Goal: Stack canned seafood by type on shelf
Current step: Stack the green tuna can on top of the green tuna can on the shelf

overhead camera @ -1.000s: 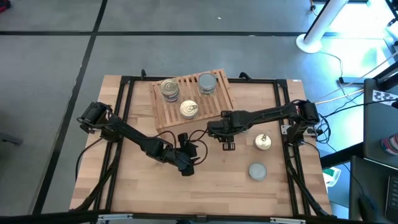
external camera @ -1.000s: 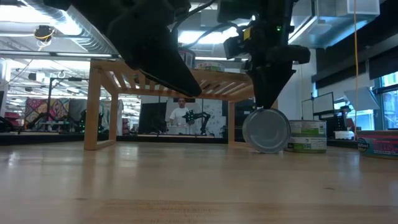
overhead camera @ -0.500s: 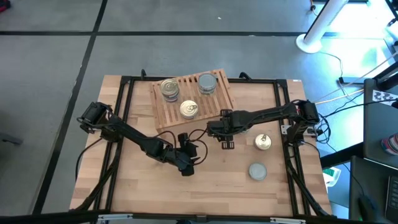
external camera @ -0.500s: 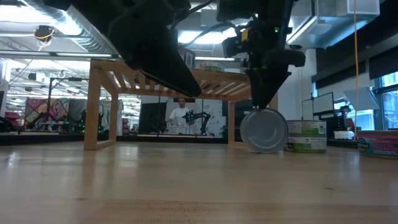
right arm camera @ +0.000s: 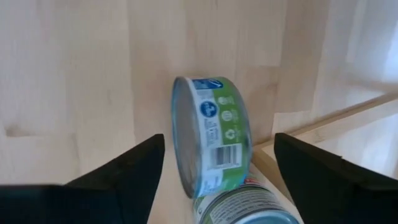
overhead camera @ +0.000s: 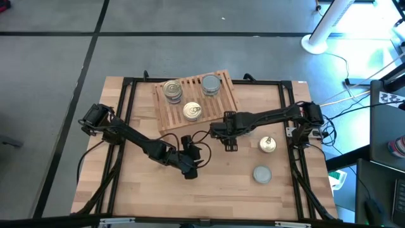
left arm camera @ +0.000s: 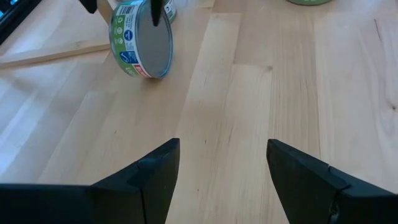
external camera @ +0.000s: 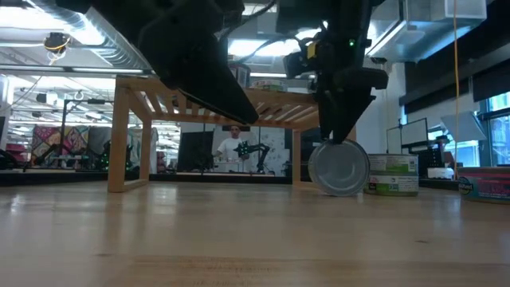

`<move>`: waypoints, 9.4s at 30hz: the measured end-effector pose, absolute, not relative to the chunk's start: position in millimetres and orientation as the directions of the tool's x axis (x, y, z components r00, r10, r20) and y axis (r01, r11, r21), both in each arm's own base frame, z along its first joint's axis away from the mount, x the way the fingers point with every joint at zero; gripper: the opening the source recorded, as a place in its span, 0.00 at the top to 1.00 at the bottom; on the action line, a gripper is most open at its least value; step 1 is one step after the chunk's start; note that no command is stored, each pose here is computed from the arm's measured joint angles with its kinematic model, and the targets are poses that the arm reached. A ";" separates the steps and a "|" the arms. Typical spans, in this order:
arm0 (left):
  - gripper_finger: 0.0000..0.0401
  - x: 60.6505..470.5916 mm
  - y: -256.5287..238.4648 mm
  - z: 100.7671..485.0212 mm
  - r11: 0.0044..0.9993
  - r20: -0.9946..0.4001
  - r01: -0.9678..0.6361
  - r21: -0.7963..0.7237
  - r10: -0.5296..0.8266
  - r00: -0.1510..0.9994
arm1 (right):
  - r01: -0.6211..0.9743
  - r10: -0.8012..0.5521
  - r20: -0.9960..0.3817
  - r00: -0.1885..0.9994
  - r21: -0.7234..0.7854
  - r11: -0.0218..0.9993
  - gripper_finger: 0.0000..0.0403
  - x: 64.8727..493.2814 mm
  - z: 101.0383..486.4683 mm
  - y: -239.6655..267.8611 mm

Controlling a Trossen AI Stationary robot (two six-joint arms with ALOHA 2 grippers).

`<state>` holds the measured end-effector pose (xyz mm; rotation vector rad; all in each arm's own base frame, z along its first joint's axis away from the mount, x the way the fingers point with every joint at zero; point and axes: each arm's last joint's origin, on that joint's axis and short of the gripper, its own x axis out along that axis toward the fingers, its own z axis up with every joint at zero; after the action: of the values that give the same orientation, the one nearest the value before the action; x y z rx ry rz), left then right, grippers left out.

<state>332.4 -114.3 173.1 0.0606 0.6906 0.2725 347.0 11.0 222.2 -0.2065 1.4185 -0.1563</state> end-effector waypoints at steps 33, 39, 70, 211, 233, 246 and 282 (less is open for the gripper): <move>0.41 332.2 -114.4 173.0 0.963 -0.622 -0.227 0.147 0.268 0.736 | -0.012 -0.128 -0.986 0.102 -0.130 0.991 0.28 346.7 217.1 2.1; 0.41 332.1 -114.4 173.0 0.963 -0.622 -0.228 0.147 0.269 0.735 | -0.033 -0.135 -0.986 0.103 -0.139 0.990 0.28 346.8 215.8 8.2; 0.41 332.2 -114.4 173.2 0.963 -0.621 -0.228 0.146 0.268 0.736 | -0.045 -0.187 -0.977 0.100 -0.192 0.980 0.28 346.6 215.7 5.5; 0.41 280.4 -54.0 310.6 0.862 -0.279 -0.315 0.397 0.440 0.854 | 0.338 0.025 -0.643 0.765 0.435 0.835 0.64 320.1 426.2 -221.2; 0.41 284.3 77.7 339.4 0.746 -0.037 -0.615 0.253 0.643 0.765 | 0.316 0.180 -0.600 0.779 0.624 0.714 0.65 334.7 394.5 -249.9; 0.41 308.7 115.6 319.8 0.774 0.051 -0.572 0.272 0.582 0.812 | 0.332 0.193 -0.620 0.761 0.627 0.705 0.65 332.2 391.7 -249.4; 0.41 312.4 142.2 299.9 0.752 -0.161 -0.554 0.357 0.634 0.756 | 0.315 0.242 -0.614 0.752 0.656 0.685 0.52 338.0 363.9 -274.0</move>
<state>312.4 142.2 299.9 0.2976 0.2814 0.6580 338.0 -274.0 363.9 0.8348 0.7414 -0.0459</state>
